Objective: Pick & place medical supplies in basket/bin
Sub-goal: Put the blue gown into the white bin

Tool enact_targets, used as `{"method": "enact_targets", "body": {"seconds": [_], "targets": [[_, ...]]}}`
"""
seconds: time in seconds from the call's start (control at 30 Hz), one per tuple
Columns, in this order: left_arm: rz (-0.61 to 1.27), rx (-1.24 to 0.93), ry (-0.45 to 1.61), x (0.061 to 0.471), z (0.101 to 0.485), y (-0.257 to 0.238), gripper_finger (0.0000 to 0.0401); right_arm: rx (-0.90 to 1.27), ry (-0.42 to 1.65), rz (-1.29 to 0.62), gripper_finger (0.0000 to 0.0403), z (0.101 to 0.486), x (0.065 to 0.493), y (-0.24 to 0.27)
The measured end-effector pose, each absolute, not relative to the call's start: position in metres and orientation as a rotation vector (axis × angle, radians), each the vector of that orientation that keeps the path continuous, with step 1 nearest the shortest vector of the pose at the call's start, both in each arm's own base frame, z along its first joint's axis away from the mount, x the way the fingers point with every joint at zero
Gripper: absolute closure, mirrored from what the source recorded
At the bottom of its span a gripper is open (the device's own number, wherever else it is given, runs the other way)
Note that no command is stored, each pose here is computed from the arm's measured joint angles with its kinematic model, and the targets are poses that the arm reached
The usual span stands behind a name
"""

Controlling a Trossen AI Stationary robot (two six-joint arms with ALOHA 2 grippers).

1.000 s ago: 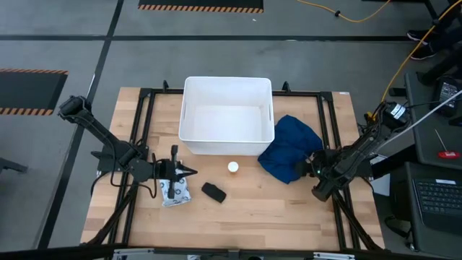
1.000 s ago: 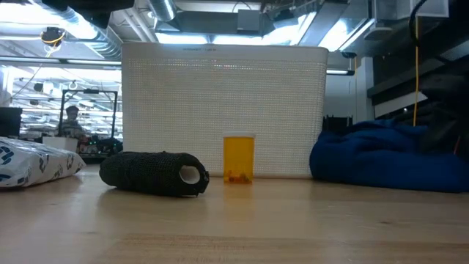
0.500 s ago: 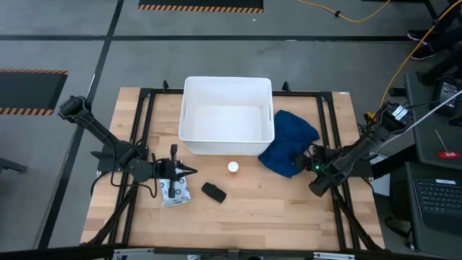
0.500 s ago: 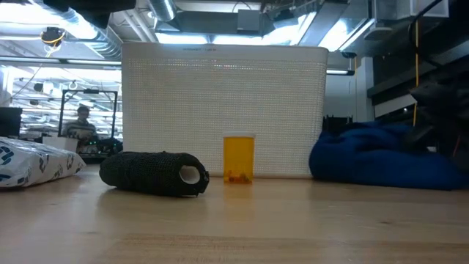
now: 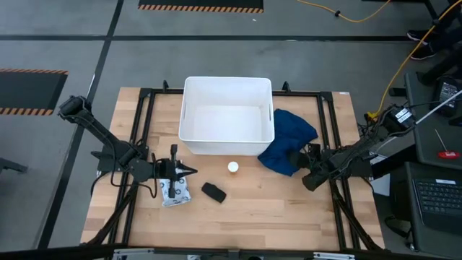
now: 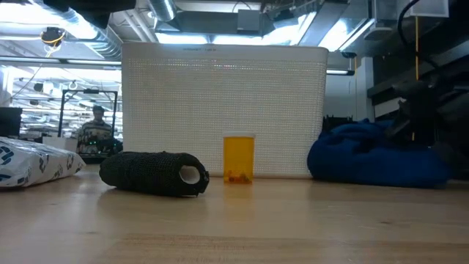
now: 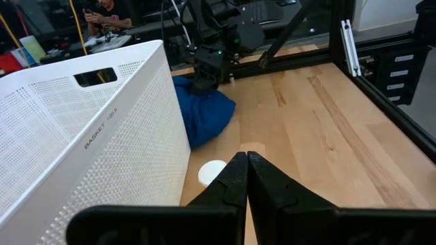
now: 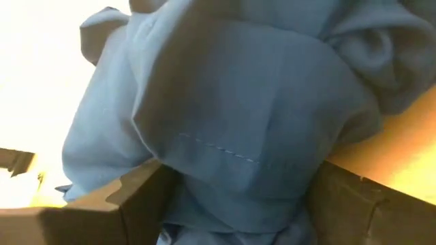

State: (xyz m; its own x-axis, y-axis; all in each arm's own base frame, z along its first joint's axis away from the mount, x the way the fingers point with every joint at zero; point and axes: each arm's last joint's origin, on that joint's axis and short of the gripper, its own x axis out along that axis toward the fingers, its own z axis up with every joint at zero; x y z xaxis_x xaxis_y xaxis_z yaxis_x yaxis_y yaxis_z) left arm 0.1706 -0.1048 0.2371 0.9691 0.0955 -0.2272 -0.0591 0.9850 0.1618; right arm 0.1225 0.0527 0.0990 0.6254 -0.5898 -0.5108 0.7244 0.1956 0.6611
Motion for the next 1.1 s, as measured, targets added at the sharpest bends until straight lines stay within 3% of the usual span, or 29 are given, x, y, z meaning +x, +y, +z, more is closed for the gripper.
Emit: {"method": "enact_targets", "body": {"seconds": [0.13,0.23,0.53,0.57,0.87,1.1], "targets": [[0.079,0.155,0.237,0.171,0.237,-0.105,0.0397,1.002,0.154,-0.943,0.0125,0.099,0.124,0.050],[0.079,0.155,0.237,0.171,0.237,-0.105,0.0397,0.999,0.155,-0.944,0.0162,0.099,0.124,0.050],[0.079,0.155,0.237,0.171,0.237,-0.105,0.0397,0.982,0.154,-0.941,0.0369,0.099,0.124,0.050],[0.078,0.155,0.237,0.171,0.237,-0.105,0.0397,0.975,0.146,-0.941,0.0377,0.100,0.124,0.050],[0.079,0.154,0.237,0.171,0.237,-0.105,0.0397,0.881,0.043,-0.949,0.0377,0.106,0.124,0.048],[0.078,0.153,0.237,0.171,0.237,-0.105,0.0397,0.704,0.051,-0.991,0.0377,0.144,0.127,0.048]]}}
